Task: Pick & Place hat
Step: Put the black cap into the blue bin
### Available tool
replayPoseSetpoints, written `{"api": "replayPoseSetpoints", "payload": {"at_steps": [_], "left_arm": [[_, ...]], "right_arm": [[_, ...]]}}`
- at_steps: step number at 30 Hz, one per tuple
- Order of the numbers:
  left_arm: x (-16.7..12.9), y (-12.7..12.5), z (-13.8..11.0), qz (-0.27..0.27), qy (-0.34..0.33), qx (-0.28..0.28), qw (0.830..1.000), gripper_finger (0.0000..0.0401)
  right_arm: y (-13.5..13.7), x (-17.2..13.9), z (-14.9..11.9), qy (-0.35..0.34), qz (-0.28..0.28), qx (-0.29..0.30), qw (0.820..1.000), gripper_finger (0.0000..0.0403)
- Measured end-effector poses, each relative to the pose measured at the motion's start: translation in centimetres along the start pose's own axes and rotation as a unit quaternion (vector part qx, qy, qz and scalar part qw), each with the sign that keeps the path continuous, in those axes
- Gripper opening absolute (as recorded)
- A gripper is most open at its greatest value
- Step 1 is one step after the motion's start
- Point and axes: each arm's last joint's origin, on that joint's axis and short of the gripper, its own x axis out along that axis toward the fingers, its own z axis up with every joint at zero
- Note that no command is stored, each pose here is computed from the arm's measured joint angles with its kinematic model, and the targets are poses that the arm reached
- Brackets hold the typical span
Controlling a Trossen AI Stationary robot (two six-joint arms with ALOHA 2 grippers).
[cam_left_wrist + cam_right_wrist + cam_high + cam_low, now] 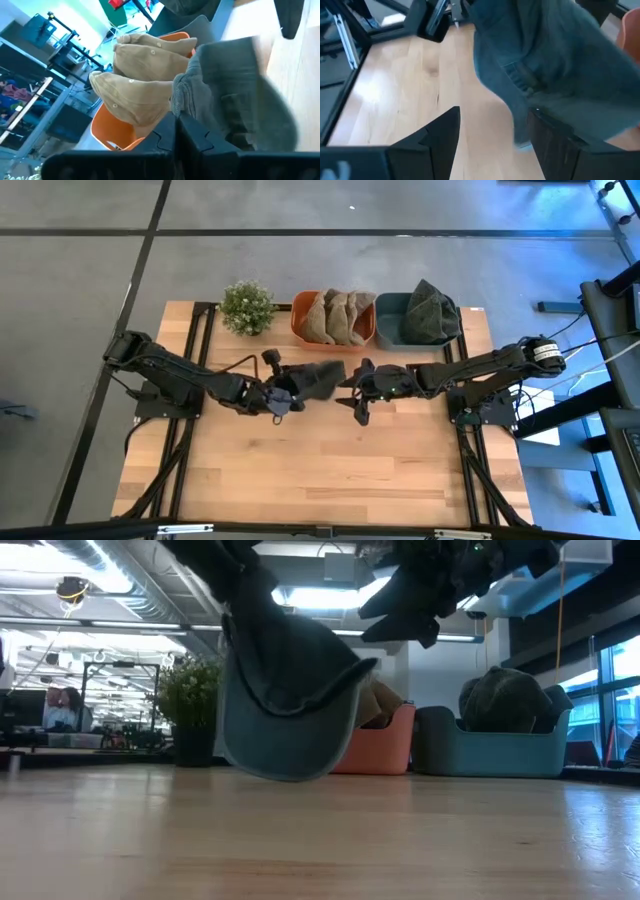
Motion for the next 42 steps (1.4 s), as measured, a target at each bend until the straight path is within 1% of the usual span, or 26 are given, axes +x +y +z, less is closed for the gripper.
{"api": "replayPoseSetpoints", "payload": {"at_steps": [2, 4, 6, 8, 9, 11, 12, 14, 18, 20, 23, 26, 29, 31, 33, 36, 42], "left_arm": [[0.2, -0.3, -0.1, 0.001, 0.003, 0.002, 1.0, 0.0003], [0.5, -0.7, -0.4, 0.016, 0.012, 0.025, 1.0, 0.0003], [0.8, -1.1, -0.7, 0.039, 0.02, 0.062, 0.997, 0.0003], [0.9, -1.2, -0.5, 0.053, 0.037, 0.127, 0.99, 0.0003], [0.9, -1.1, -0.2, 0.064, 0.048, 0.159, 0.984, 0.0003], [0.7, -0.6, 0.8, 0.078, 0.063, 0.192, 0.976, 0.0003], [0.7, -0.2, 1.2, 0.078, 0.068, 0.196, 0.975, 0.0003], [0.6, 0.4, 2.2, 0.068, 0.069, 0.185, 0.978, 0.0003], [0.3, 0.7, 3.0, 0.071, 0.065, 0.195, 0.976, 0.0003], [0.3, 0.5, 3.1, 0.05, 0.057, 0.172, 0.982, 0.0003], [0.7, -0.7, 2.8, -0.01, 0.06, 0.118, 0.991, 0.0003], [1.5, -2.3, 2.3, -0.06, 0.072, 0.058, 0.994, 0.0003], [2.5, -4.3, 1.7, -0.105, 0.085, 0.009, 0.991, 0.0003], [3.2, -5.7, 1.3, -0.131, 0.09, -0.008, 0.987, 0.0004], [4.0, -6.9, 1.3, -0.149, 0.08, -0.03, 0.985, 0.0007], [4.9, -8.5, 1.1, -0.173, 0.064, -0.044, 0.982, 0.0015], [5.8, -10.3, 1.3, -0.211, 0.023, -0.046, 0.976, 0.0024]], "right_arm": [[-0.1, -0.4, -0.1, 0.013, -0.004, -0.005, 1.0, 0.0229], [-0.2, -0.9, -0.1, 0.023, -0.009, -0.006, 1.0, 0.0229], [-0.4, -1.7, -0.2, 0.034, -0.027, -0.008, 0.999, 0.0229], [-0.6, -2.6, 0.2, 0.026, -0.048, -0.008, 0.998, 0.0229], [-0.7, -3.0, 0.4, 0.02, -0.057, -0.008, 0.998, 0.0229], [-0.8, -3.9, 0.8, 0.007, -0.07, -0.007, 0.997, 0.0229], [-0.9, -4.2, 0.9, 0.002, -0.074, -0.007, 0.997, 0.0229], [-0.9, -4.8, 1.1, -0.003, -0.079, -0.006, 0.997, 0.0229], [-1.0, -5.3, 1.2, -0.004, -0.084, -0.007, 0.996, 0.0229], [-1.0, -5.3, 1.1, 0.0, -0.086, -0.008, 0.996, 0.0229], [-1.1, -5.3, 0.9, 0.011, -0.089, -0.011, 0.996, 0.0229], [-1.1, -5.3, 0.8, 0.016, -0.09, -0.012, 0.996, 0.0229], [-1.1, -5.3, 0.8, 0.016, -0.09, -0.013, 0.996, 0.0229], [-1.1, -5.3, 0.8, 0.017, -0.091, -0.013, 0.996, 0.0229], [-1.1, -5.3, 0.7, 0.018, -0.091, -0.013, 0.996, 0.0229], [-1.2, -5.3, 0.6, 0.026, -0.092, -0.013, 0.995, 0.0229], [-1.4, -5.4, -0.1, 0.062, -0.102, 0.004, 0.993, 0.0229]]}}
